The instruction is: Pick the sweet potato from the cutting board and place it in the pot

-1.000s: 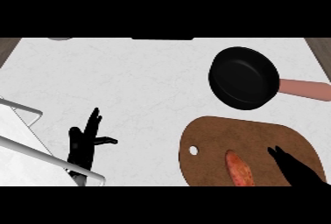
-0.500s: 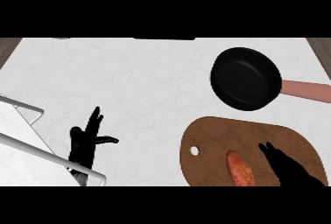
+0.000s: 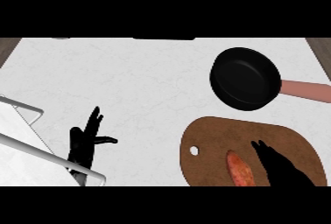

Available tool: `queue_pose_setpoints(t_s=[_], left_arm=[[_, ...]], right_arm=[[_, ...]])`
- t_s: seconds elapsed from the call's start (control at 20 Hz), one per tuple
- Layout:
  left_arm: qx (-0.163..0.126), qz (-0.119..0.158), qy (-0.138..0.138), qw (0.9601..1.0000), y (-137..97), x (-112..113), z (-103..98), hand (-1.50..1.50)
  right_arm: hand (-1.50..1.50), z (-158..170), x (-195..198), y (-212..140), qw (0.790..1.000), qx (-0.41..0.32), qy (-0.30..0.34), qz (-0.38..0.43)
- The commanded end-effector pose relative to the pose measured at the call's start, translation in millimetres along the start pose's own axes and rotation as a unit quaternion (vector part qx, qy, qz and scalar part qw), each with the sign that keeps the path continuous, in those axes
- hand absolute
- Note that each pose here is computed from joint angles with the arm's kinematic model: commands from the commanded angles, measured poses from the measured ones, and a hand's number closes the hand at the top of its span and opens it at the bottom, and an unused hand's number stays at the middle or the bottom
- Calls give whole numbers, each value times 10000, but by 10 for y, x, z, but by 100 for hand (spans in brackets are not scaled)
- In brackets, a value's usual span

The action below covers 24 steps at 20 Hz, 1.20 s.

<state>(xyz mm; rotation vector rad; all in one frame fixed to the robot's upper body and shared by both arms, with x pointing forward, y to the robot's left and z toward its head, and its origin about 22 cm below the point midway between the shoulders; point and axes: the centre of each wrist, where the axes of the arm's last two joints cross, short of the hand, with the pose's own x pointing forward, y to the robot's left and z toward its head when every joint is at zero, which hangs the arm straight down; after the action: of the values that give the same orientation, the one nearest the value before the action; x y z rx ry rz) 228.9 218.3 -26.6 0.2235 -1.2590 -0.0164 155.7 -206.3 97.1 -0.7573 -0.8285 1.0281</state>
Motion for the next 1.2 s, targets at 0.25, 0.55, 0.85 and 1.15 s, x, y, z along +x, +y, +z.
queue_pose_setpoints(t_s=[0.25,0.55,0.85,1.15], left_arm=[[859,-1093,149,9902,914,220,-245,0],[867,-997,190,9911,862,320,-225,0],[954,-1064,231,9895,972,297,-258,0],[893,-1121,291,9893,969,250,-209,0]], right_arm=[[-150,-169,89,153,9985,322,423,92],[-150,-210,159,247,9985,323,422,-95],[-150,-368,129,328,9979,415,484,-64],[150,-421,178,308,9998,65,134,-154]])
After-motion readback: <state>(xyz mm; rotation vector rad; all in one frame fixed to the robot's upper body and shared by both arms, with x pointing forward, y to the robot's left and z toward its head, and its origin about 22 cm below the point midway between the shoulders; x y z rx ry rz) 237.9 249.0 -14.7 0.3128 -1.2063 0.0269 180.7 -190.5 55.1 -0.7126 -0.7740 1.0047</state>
